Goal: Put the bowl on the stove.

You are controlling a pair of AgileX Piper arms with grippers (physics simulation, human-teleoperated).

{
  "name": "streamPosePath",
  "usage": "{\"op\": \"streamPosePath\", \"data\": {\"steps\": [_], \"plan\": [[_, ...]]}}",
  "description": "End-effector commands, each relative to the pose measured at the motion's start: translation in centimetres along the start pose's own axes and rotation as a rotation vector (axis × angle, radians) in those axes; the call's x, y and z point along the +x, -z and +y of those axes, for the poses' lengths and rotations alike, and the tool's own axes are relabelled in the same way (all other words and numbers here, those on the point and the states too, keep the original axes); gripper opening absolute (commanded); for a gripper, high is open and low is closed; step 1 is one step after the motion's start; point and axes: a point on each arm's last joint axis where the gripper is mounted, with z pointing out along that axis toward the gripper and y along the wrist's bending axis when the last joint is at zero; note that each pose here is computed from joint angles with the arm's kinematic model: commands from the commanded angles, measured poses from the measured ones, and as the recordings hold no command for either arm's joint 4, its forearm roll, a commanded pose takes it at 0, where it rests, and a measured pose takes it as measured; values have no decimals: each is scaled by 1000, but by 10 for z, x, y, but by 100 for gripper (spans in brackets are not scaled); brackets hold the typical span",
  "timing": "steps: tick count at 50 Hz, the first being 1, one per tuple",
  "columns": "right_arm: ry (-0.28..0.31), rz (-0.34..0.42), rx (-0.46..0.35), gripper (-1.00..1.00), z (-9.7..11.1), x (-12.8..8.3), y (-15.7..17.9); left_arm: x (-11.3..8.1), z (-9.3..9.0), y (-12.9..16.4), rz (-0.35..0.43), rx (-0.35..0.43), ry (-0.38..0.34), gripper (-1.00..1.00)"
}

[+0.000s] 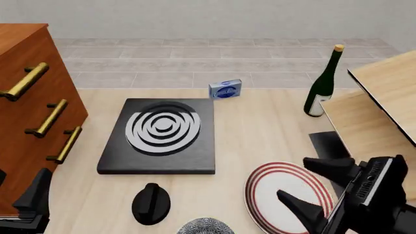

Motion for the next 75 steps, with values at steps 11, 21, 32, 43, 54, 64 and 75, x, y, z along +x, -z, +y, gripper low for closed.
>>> {"op": "streamPosePath", "data": {"steps": [11, 21, 32, 43, 54, 64, 75], "plan": [[22, 61, -199, 100, 32, -7, -43, 0, 0, 0, 0, 0, 0, 100], [21, 111, -266, 100, 49, -11, -62, 0, 0, 0, 0, 0, 0, 100], [14, 182, -338, 100, 69, -11, -76, 0, 0, 0, 0, 0, 0, 100], [3, 223, -329, 100, 70, 0, -81, 0, 0, 0, 0, 0, 0, 100], [-21, 247, -318, 100, 71, 13, -88, 0, 0, 0, 0, 0, 0, 100], [-37, 256, -315, 100, 72, 20, -93, 0, 0, 0, 0, 0, 0, 100], [-63, 273, -310, 100, 76, 34, -103, 0, 0, 0, 0, 0, 0, 100]]}}
